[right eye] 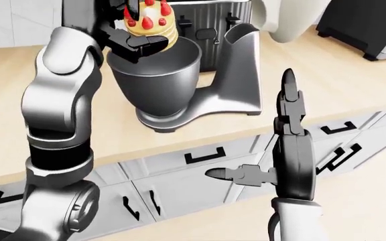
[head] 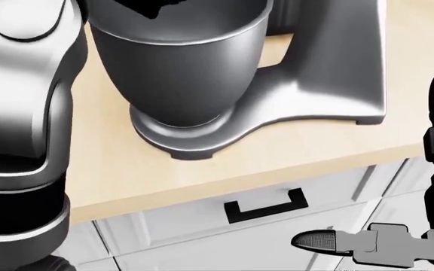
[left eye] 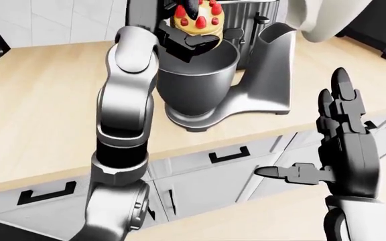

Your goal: Place the cake in the stand mixer bowl.

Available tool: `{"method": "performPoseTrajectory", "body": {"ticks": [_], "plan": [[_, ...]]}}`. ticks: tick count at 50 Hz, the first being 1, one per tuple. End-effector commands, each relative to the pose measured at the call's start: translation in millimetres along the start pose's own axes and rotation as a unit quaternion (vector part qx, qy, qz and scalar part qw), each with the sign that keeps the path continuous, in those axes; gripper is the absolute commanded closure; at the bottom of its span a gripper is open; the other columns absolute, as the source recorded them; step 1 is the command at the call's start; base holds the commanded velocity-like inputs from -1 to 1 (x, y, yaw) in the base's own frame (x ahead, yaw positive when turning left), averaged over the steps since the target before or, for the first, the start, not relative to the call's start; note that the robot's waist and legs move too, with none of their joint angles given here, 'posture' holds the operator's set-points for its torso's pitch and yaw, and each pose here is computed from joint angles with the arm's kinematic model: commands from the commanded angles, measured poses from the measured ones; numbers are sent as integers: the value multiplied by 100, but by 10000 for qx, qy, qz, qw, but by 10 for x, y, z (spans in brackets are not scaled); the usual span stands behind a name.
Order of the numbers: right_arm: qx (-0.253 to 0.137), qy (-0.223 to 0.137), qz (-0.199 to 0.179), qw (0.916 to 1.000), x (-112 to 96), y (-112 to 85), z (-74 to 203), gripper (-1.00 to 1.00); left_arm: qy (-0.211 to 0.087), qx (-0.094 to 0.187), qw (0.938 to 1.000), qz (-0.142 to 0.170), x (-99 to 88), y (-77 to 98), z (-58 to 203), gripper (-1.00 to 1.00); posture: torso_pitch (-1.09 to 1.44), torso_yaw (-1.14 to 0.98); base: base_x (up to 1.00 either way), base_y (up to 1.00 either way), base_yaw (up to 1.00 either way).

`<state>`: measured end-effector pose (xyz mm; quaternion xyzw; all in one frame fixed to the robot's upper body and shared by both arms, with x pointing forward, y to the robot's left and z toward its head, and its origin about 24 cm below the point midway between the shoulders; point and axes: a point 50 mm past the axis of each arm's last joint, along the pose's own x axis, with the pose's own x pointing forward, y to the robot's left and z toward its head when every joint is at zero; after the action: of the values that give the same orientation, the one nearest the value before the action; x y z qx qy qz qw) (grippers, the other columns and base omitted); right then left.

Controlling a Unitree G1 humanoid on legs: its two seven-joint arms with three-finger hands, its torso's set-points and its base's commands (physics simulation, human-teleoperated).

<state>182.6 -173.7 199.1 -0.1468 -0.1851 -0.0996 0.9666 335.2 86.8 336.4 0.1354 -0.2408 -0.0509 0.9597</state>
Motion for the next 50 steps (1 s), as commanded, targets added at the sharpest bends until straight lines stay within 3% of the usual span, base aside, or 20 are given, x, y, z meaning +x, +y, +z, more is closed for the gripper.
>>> {"method": "performPoseTrajectory", "body": {"ticks": [1, 21, 24, 29, 31, 32, 34, 37, 42, 43, 50], "plan": [[-19, -336, -78, 9994, -10, -22, 106, -100, -648, 7, 9977, 205, 0, 80, 267, 100, 0, 0, 0, 0, 0], [14, -311, -25, 9995, -7, -4, 102, -100, -355, 177, 9991, 131, -8, 98, 50, 98, 0, 0, 0, 0, 0], [11, -314, -25, 9995, -7, -5, 101, -100, -350, 196, 9991, 154, -2, 113, 51, 53, 0, 0, 0, 0, 0], [10, -306, -25, 9995, -8, -4, 99, -100, -295, 238, 9992, 136, 2, 121, 24, 13, 0, 0, 0, 0, 0], [8, -310, -18, 9995, -5, 0, 102, -100, -292, 242, 9991, 170, 16, 148, 36, -36, 0, 0, 0, 0, 0], [9, -308, -23, 9995, -6, -2, 101, -100, -289, 246, 9991, 180, 20, 153, 33, -47, 0, 0, 0, 0, 0], [7, -309, -23, 9995, -6, -1, 101, -100, -283, 251, 9991, 182, 21, 158, 33, -58, 0, 0, 0, 0, 0], [12, -308, -26, 9995, -8, -3, 99, -100, -275, 263, 9991, 198, 22, 174, 22, -59, 0, 0, 0, 0, 0], [16, -305, -30, 9995, -9, -4, 97, -100, -261, 291, 9990, 231, 21, 200, 12, -87, 0, 0, 0, 0, 0], [16, -301, -27, 9995, -8, -3, 97, -100, -258, 296, 9990, 234, 22, 202, 11, -100, 0, 0, 0, 0, 0], [20, -308, -29, 9995, -7, -8, 97, -100, -251, 288, 9989, 257, 16, 238, 15, -100, 0, 0, 0, 0, 0]]}}
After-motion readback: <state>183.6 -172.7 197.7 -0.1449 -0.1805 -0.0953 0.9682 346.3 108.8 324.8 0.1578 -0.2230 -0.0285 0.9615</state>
